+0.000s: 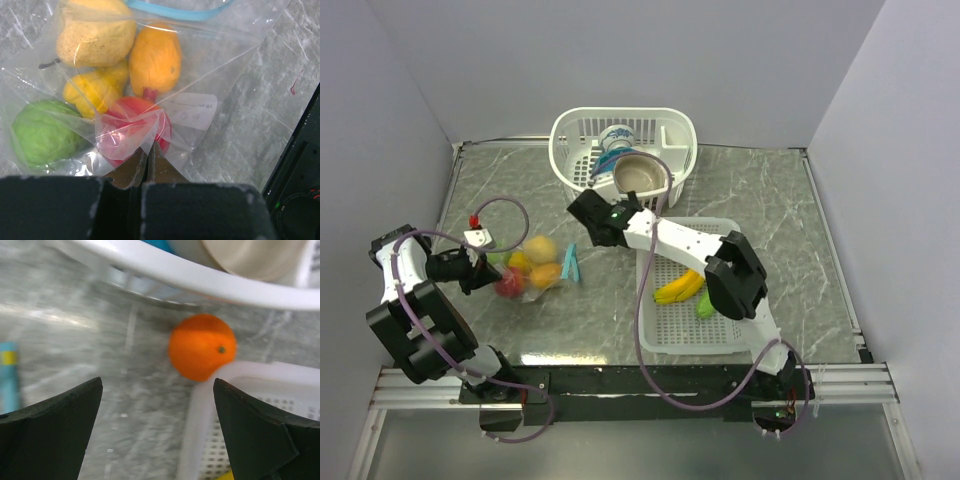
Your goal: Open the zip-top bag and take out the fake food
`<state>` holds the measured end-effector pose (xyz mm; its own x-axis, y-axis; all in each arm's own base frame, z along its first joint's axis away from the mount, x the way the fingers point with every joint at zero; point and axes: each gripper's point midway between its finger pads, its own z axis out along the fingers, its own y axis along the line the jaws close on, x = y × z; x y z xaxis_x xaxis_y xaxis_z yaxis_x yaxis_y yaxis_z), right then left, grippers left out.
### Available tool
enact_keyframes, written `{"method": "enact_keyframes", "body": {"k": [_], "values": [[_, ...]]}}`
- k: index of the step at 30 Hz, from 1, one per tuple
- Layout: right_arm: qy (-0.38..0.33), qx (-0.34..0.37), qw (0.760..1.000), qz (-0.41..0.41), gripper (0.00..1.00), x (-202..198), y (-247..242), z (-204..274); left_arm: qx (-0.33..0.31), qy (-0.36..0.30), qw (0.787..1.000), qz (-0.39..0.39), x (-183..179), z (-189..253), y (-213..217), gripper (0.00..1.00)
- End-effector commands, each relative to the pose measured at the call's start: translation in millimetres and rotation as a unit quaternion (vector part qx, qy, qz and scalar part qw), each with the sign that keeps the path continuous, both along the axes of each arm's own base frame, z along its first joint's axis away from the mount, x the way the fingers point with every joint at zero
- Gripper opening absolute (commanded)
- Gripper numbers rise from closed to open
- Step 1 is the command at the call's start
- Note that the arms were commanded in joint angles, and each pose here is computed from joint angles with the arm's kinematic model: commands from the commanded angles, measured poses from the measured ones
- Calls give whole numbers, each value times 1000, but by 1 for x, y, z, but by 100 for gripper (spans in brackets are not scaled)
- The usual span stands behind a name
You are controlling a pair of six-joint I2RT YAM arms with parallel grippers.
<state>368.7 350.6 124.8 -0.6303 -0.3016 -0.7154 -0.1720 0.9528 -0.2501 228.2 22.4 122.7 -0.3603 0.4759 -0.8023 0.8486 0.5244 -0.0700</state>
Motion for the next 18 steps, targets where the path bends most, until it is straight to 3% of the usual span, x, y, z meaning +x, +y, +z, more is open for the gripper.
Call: {"method": "enact_keyframes", "body": {"k": [1,6,18], "values": [[-29,29,999,-13,100,-4,-27,43,-1,1,1000,-14,-8,0,-4,1],[-27,10,998,-47,100,4,-59,28,-22,4,1000,-6,-3,1,-6,1],[-52,28,995,-75,100,54,-91,20,-5,11,1000,-9,-10,-2,-5,1]]}}
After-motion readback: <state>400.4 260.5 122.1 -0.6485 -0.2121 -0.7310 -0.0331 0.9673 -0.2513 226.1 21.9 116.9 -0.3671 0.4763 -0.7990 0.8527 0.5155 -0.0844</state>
